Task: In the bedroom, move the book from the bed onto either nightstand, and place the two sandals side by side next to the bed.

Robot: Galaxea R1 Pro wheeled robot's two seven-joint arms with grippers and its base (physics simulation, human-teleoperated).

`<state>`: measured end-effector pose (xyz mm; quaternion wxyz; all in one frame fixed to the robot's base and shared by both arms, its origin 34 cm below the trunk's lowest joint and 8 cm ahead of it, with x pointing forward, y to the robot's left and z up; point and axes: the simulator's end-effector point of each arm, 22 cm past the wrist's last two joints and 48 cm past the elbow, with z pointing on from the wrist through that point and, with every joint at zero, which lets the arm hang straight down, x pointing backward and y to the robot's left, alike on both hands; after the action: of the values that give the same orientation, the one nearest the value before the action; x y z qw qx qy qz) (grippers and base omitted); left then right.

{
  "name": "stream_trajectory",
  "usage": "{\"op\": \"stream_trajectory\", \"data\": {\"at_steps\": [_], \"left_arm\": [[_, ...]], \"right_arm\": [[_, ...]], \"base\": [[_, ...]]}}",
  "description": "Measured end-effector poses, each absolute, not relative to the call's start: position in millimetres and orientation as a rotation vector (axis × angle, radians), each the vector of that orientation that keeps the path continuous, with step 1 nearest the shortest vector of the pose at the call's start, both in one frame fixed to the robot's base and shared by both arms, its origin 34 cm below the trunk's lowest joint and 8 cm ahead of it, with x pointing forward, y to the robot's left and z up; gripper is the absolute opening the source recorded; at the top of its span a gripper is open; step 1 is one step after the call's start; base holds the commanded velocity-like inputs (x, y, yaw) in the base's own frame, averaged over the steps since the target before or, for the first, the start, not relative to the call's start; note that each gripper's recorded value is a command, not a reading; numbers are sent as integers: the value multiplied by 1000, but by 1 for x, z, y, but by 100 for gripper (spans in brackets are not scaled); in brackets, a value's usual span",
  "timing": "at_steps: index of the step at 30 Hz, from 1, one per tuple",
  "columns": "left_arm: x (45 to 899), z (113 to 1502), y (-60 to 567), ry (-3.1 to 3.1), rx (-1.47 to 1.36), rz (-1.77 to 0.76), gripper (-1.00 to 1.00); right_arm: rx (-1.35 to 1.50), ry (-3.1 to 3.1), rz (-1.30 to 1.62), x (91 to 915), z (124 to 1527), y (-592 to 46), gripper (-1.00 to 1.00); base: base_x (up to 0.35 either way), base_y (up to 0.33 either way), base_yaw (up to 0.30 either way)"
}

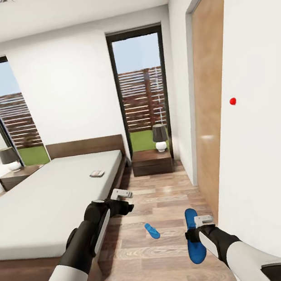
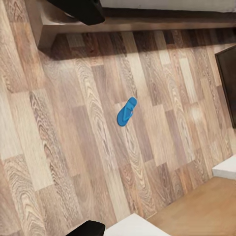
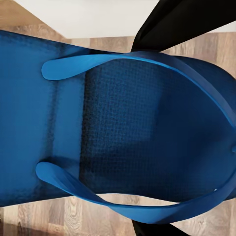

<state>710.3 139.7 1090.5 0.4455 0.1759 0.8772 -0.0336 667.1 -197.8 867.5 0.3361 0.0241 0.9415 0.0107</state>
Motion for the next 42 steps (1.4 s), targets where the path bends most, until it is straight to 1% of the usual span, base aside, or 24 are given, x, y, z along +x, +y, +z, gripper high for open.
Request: {"op": "stream_trajectory", "data": {"at_steps": [31, 38, 42], "left_arm": [[711, 1073, 141, 2201, 439, -81, 100], [699, 1005, 159, 2346, 424, -44, 100], [683, 938, 169, 2423, 416, -12, 100]], "right_arm": [[66, 2460, 25, 667, 865, -200, -100], [71, 2460, 20, 667, 864, -204, -100], [72, 2460, 19, 667, 864, -205, -100]], "base": [[136, 0, 21], [132, 0, 0], [133, 0, 0]]}}
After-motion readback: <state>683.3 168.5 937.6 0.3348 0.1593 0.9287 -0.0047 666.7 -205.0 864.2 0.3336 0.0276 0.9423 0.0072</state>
